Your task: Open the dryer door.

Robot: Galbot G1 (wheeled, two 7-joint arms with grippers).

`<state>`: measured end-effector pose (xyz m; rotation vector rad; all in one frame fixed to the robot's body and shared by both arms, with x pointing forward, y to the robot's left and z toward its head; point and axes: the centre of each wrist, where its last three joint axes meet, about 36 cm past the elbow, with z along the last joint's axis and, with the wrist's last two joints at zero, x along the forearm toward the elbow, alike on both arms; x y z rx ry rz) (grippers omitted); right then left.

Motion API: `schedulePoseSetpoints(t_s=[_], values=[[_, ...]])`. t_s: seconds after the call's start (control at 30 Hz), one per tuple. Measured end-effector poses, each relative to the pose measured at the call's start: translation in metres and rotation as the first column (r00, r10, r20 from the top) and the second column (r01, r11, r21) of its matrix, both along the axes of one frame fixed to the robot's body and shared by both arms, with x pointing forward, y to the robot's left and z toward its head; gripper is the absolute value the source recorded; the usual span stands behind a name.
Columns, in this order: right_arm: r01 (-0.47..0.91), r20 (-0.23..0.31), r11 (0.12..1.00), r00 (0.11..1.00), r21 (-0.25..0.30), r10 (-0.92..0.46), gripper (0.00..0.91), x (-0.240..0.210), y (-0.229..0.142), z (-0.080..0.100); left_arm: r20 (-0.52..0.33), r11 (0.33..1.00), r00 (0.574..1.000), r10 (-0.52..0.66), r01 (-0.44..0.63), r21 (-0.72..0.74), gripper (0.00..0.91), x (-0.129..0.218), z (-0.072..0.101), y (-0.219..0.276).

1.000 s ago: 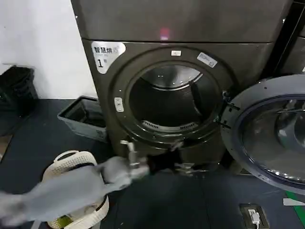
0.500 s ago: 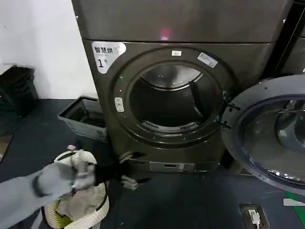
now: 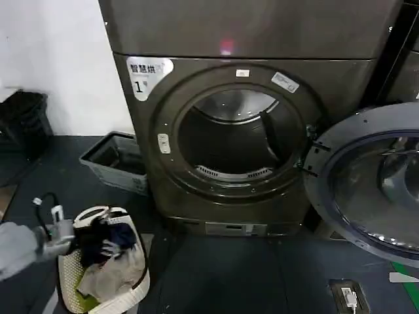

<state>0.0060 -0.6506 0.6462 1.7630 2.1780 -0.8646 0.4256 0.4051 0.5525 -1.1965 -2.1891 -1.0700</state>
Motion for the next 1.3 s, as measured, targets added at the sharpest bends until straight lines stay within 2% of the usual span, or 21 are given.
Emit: schedulePoseSetpoints(t_s=[0.37, 0.57, 0.87, 1.3], values=[[0.009, -0.027, 1.000, 1.000, -0.008, -0.009, 0.907, 0.000, 0.002, -0.001, -0.076, 0.980, 0.995, 0.067, -0.052, 0.191, 0.907, -0.003, 0.001, 0.051], [0.013, -0.032, 1.000, 0.999, -0.006, -0.013, 0.907, -0.001, 0.001, -0.001, -0.096, 0.978, 0.994, 0.042, -0.022, 0.206, 0.907, -0.009, 0.000, 0.057], [-0.002, -0.042, 1.000, 0.999, -0.013, 0.001, 0.907, -0.001, 0.003, -0.001, -0.100, 0.967, 0.995, 0.013, 0.013, 0.253, 0.907, -0.009, -0.002, 0.071], [-0.005, -0.046, 1.000, 0.999, -0.016, 0.004, 0.907, -0.002, 0.002, -0.001, -0.070, 0.957, 0.996, 0.047, -0.024, 0.289, 0.907, -0.003, -0.003, 0.089]])
